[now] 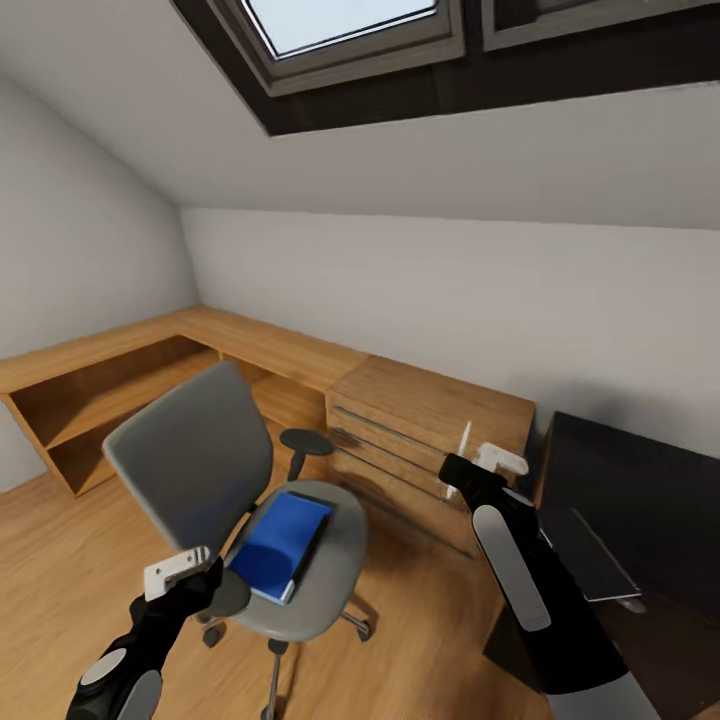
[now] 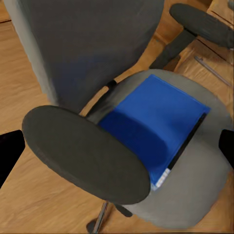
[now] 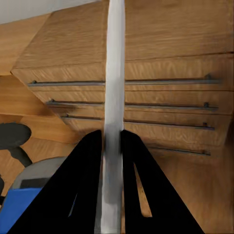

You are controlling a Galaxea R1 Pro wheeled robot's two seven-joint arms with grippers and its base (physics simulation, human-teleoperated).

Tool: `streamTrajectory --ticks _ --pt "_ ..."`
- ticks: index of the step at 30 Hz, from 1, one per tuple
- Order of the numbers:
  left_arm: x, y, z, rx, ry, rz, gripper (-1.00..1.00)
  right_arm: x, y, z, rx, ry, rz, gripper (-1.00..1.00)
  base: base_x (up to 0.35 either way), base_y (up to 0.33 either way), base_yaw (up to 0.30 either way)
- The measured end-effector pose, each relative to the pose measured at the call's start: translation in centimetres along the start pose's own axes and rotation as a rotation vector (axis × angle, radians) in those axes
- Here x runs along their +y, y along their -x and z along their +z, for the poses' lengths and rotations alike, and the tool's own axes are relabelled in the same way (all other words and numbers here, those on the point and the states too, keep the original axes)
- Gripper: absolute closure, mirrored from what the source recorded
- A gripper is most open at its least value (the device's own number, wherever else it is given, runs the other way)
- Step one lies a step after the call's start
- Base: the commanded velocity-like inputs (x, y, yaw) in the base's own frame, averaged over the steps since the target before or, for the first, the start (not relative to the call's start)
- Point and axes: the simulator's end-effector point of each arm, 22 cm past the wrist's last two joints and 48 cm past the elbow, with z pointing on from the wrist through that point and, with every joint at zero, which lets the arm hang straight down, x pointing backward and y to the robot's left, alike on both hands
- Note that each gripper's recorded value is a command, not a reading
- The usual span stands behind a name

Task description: In the bedroom, organize the workspace by keeping the computer under the desk, ensuring the monitor is on the desk, placing the keyboard on the desk next to the monitor, placing the mouse on the desk next to the keyboard, moving the folder from the swivel chair onto the desk next to the mouse, stacking the notebook on top of the folder with the pen on top of the notebook, and positioning the swivel chair next to the desk.

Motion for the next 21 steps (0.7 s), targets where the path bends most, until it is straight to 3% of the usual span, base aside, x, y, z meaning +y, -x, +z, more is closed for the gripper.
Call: streamTrajectory --ticks 8,13,21 --pt "0.1 0.0 0.0 -0.001 0.005 0.002 -1.00 -0.2 0.0 0.0 -0.001 -0.004 -0.002 1.00 0.000 -0.306 -0.266" --pt "1.1 0.0 0.0 -0.001 0.051 0.000 -1.00 -0.2 0.0 0.0 0.000 -0.004 -0.002 1.00 0.000 -0.309 -0.246" --pt "1.6 0.0 -0.1 -0.001 0.071 0.000 -1.00 -0.7 -0.8 0.5 0.017 -0.018 -0.010 1.00 0.004 -0.314 -0.038"
